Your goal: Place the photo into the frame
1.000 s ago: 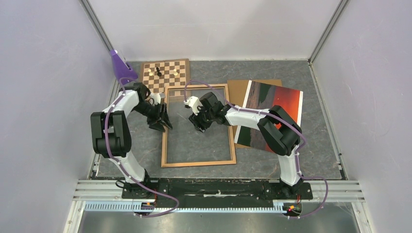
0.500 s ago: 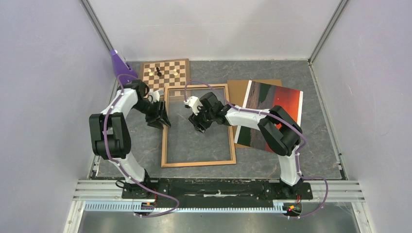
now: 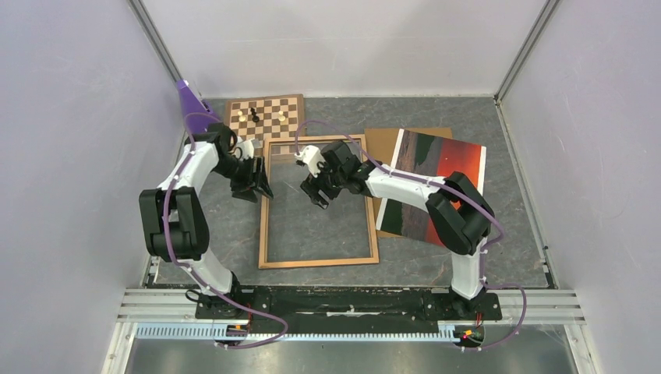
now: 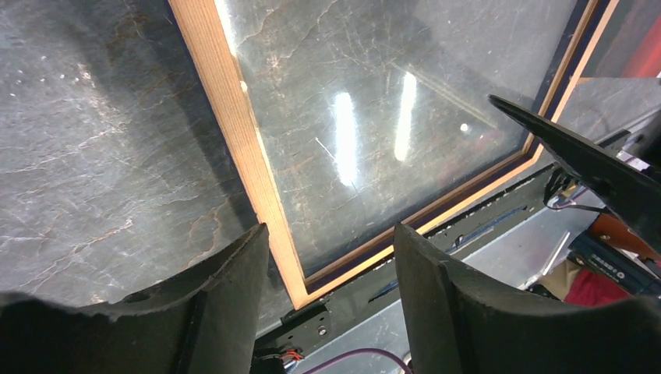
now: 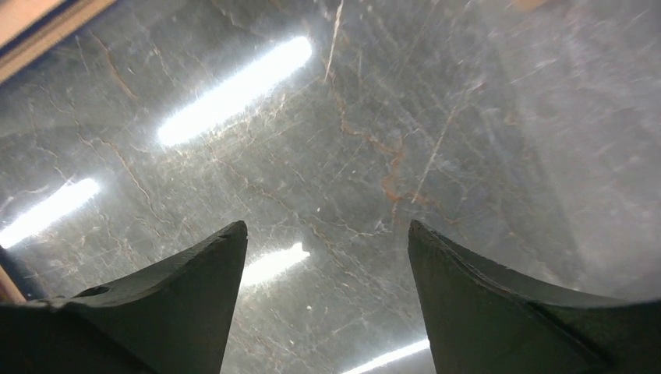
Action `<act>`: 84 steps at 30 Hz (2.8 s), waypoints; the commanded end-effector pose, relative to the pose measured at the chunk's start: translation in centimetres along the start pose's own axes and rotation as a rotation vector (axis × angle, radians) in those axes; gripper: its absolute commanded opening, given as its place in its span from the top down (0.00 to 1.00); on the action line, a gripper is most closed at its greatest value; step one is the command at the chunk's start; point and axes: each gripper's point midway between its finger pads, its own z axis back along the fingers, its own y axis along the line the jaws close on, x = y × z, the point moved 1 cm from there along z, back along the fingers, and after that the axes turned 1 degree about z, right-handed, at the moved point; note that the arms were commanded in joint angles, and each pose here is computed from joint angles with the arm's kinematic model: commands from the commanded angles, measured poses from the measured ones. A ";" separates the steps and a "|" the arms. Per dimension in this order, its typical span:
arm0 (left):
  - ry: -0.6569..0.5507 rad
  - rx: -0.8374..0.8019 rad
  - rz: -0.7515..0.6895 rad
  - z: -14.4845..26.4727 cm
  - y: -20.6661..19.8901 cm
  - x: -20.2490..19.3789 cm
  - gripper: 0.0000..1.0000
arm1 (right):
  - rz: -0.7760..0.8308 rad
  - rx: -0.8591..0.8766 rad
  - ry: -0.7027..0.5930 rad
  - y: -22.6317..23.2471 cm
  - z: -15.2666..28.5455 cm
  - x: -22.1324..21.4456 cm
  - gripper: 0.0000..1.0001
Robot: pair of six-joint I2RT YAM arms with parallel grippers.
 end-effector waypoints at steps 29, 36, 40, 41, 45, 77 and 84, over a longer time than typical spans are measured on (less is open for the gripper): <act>-0.310 0.184 -0.210 0.7 1.8 5.5 0.15 | -0.356 -0.585 -0.064 -17.0 21.9 -8.9 0.02; -0.354 0.162 -0.212 0.6 1.3 5.9 0.14 | -0.572 -0.661 -0.063 -18.5 26.5 -17.5 0.02; -0.364 0.117 -0.252 0.6 -0.8 5.8 0.14 | -0.694 -0.671 -0.043 -18.4 28.0 -22.2 0.04; -0.369 0.107 -0.266 0.8 -1.4 5.8 0.14 | -0.716 -0.681 -0.038 -18.5 28.4 -23.2 0.04; -0.385 0.081 -0.366 1.1 -4.5 5.9 0.14 | -0.794 -0.709 -0.017 -18.4 29.6 -26.7 0.05; -0.144 -0.292 -0.651 -18.2 -33.7 8.7 0.14 | -0.969 -0.727 0.002 -16.6 30.1 -33.8 0.06; -0.116 -0.259 -0.628 -21.0 -32.7 8.2 0.14 | -0.979 -0.743 0.017 -16.8 30.2 -34.5 0.07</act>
